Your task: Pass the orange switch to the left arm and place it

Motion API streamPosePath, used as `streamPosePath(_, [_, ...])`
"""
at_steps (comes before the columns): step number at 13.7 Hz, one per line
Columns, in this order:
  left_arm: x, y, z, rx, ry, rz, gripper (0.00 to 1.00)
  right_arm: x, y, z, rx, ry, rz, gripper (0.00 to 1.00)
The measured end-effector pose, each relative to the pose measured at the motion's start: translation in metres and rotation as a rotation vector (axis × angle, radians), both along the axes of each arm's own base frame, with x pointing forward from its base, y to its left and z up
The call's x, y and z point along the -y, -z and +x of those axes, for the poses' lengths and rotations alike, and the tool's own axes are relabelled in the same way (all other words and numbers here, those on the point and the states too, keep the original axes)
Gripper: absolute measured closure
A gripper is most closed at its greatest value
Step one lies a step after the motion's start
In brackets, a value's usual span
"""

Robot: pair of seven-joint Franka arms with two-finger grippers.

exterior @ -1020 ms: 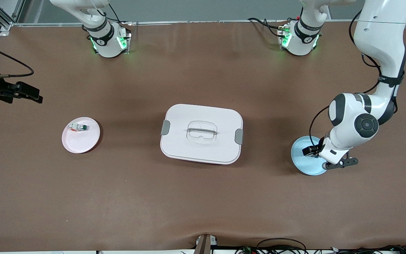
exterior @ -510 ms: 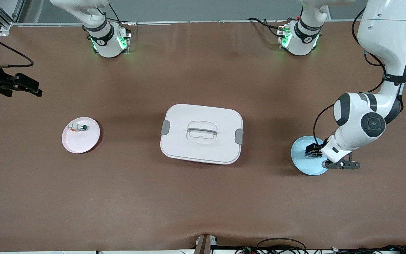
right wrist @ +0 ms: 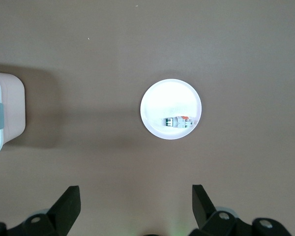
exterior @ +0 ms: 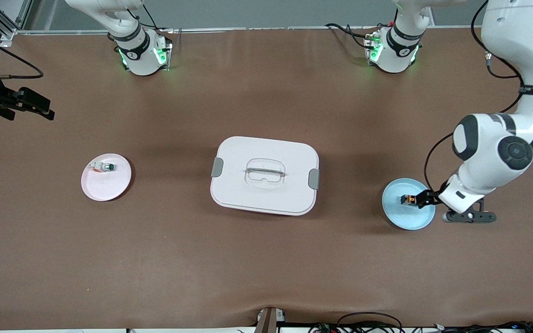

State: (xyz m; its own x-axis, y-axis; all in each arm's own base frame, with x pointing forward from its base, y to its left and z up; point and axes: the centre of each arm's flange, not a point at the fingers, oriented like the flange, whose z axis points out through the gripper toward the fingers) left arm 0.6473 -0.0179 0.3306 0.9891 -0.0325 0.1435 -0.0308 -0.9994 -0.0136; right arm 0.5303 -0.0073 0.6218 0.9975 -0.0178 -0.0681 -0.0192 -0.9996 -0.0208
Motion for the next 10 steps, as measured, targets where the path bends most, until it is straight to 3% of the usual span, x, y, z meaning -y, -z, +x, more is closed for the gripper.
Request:
streamPosePath(6, [0.001, -0.087, -0.017, 0.014, -0.022, 0.002, 0.0, 0.0, 0.0, -0.001, 0.004, 0.003, 0.0, 0.0])
streamPosePath(10, [0.004, -0.156, -0.02, -0.022, -0.05, -0.002, 0.0, -0.011, 0.0, -0.002, 0.001, 0.02, -0.001, 0.0])
